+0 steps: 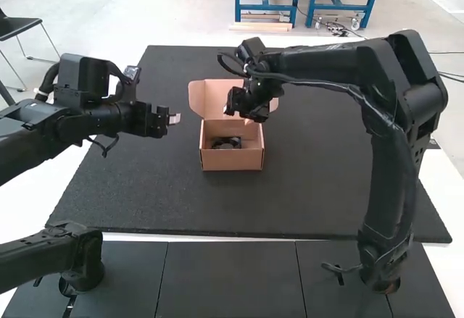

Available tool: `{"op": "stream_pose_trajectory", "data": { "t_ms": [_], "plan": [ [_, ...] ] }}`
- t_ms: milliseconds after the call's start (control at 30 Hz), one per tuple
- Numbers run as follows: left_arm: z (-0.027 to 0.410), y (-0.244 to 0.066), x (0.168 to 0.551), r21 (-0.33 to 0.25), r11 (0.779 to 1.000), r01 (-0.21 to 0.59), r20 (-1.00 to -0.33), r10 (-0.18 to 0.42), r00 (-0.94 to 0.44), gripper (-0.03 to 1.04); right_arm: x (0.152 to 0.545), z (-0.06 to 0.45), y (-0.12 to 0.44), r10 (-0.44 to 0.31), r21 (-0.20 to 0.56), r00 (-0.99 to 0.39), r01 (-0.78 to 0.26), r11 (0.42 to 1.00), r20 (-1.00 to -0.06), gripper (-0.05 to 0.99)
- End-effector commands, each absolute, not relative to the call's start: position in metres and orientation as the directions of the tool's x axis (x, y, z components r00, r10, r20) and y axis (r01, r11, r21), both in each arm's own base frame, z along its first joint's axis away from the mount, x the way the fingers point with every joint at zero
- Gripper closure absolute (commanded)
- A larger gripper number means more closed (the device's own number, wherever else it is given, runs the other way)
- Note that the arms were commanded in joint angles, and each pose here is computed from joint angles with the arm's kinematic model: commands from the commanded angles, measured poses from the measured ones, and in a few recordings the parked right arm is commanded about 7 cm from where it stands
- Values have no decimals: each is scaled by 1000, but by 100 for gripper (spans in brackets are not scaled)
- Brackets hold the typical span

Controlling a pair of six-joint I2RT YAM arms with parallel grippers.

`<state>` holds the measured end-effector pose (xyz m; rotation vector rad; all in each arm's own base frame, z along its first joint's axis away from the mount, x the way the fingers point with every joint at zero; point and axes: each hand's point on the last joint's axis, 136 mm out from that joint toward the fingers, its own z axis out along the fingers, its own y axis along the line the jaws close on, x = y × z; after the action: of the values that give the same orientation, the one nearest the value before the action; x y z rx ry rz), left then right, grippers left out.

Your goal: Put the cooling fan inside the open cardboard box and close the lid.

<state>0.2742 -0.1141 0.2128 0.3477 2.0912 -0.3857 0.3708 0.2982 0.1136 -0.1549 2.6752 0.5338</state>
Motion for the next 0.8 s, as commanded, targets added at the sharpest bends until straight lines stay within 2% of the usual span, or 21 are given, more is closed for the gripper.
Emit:
{"op": "stream_pose_trajectory", "data": {
  "t_ms": [0, 100, 200, 267, 567, 767],
  "plan": [
    [229, -115, 281, -149, 909, 388, -869, 67, -490, 5, 375, 152, 312, -94, 374, -876, -296, 879, -473, 25],
    [232, -116, 289, -151, 915, 374, -867, 60, -495, 5, 372, 171, 307, -202, 302, -817, -412, 859, -540, 19],
    [233, -115, 300, -142, 923, 358, -864, 61, -500, 5, 371, 176, 290, -244, 235, -792, -435, 869, -559, 5],
    [234, -114, 308, -131, 931, 341, -865, 60, -498, 5, 370, 174, 272, -260, 197, -792, -427, 883, -553, 4],
    [224, -113, 337, -104, 950, 294, -865, 60, -498, 5, 373, 183, 194, -182, 152, -771, -340, 928, -610, 4],
    [220, -108, 354, -82, 963, 255, -874, 53, -482, 5, 386, 187, 166, -117, 151, -722, -296, 943, -682, 4]
  ]
}}
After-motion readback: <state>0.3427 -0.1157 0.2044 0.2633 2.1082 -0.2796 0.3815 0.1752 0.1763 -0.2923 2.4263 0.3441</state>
